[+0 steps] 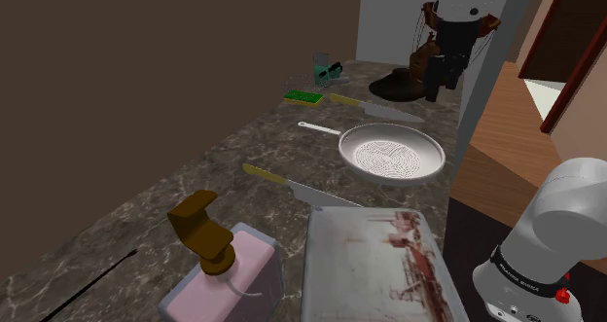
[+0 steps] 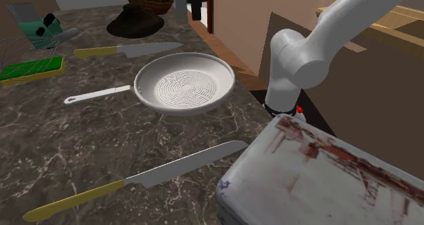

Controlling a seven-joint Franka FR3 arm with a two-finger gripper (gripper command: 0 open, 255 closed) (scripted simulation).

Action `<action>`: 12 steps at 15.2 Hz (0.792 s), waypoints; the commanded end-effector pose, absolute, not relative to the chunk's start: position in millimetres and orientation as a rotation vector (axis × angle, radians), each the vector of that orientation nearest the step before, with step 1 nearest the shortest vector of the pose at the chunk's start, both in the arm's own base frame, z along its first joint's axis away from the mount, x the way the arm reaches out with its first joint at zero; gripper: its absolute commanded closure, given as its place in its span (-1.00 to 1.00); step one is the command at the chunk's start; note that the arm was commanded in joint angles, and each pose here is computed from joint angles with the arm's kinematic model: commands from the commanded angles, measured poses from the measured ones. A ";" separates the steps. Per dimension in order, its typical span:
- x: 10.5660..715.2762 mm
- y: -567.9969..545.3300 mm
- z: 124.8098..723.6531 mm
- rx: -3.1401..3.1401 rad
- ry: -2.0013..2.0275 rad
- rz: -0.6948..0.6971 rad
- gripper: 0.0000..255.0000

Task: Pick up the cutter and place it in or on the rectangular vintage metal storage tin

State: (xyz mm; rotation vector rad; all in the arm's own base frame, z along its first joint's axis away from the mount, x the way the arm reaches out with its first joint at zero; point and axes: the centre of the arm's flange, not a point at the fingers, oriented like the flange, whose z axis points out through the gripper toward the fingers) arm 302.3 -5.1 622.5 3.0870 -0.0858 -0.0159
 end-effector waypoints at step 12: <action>348.7 120.0 586.1 3.135 0.121 -0.022 -1.00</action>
